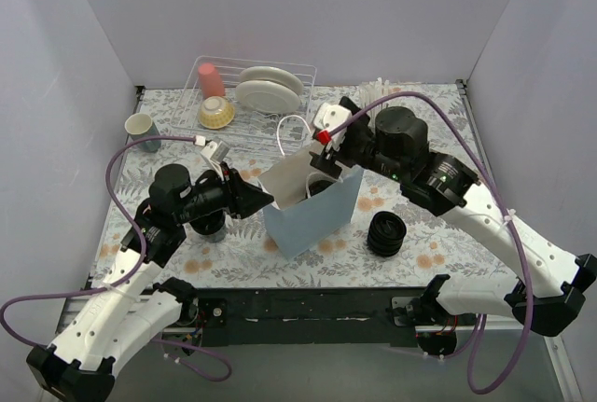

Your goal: Pack the takeout coffee

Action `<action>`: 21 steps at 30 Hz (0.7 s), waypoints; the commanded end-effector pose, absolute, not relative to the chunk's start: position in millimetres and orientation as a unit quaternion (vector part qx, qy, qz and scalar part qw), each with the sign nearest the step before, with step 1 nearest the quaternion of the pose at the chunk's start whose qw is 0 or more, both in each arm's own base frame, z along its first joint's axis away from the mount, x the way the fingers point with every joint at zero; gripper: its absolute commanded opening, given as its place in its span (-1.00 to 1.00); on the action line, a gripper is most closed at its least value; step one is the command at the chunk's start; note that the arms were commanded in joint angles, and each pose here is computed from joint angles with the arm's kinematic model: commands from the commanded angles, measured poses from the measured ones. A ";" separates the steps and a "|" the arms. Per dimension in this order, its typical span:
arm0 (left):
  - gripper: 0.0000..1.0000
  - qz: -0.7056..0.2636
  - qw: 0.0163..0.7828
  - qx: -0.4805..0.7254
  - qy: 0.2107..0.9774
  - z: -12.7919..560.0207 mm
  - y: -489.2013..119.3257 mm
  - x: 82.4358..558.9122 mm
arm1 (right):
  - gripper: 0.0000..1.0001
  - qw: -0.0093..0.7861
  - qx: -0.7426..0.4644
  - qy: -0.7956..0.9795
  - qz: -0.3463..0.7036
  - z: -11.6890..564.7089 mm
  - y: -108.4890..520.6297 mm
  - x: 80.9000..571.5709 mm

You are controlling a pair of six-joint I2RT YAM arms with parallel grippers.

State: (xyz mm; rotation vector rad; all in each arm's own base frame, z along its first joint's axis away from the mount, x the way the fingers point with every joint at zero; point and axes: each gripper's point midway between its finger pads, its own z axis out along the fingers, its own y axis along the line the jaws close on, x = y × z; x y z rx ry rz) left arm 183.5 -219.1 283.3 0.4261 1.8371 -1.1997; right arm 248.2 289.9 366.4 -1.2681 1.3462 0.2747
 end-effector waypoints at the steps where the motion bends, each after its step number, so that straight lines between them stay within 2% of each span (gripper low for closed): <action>1: -0.24 -0.459 0.457 0.147 0.748 289.8 -211.9 193.6 | 0.74 0.673 -0.409 0.587 0.186 442.4 279.9 244.6; 2: -0.13 -0.456 0.460 0.149 0.747 291.7 -211.5 194.3 | 0.72 0.678 -0.396 0.589 0.191 446.9 277.5 244.7; 5: -0.06 -0.445 0.473 0.150 0.745 302.2 -208.8 198.2 | 0.69 0.686 -0.364 0.597 0.199 449.3 271.1 244.8; 8: 0.15 -0.436 0.484 0.161 0.741 313.8 -207.9 200.4 | 0.69 0.695 -0.327 0.614 0.185 450.7 259.7 252.2; 9: 0.36 -0.431 0.486 0.166 0.742 315.3 -206.8 200.7 | 0.69 0.693 -0.316 0.624 0.176 447.7 257.7 256.7; 11: 0.55 -0.428 0.490 0.174 0.739 324.7 -207.7 202.1 | 0.70 0.685 -0.272 0.661 0.139 441.8 240.8 271.4; 14: 0.96 -0.417 0.501 0.191 0.734 334.5 -206.0 202.8 | 0.70 0.654 -0.241 0.712 0.083 421.5 225.0 295.5; 17: 0.96 -0.407 0.511 0.200 0.730 343.7 -203.2 202.2 | 0.63 0.618 -0.216 0.755 0.047 400.3 207.8 322.8; 20: 0.96 -0.404 0.525 0.201 0.722 359.6 -200.0 199.8 | 0.43 0.584 -0.171 0.793 0.027 382.2 182.3 349.7; 21: 0.96 -0.403 0.530 0.199 0.719 366.9 -198.0 197.7 | 0.28 0.569 -0.154 0.807 0.025 370.8 176.3 360.9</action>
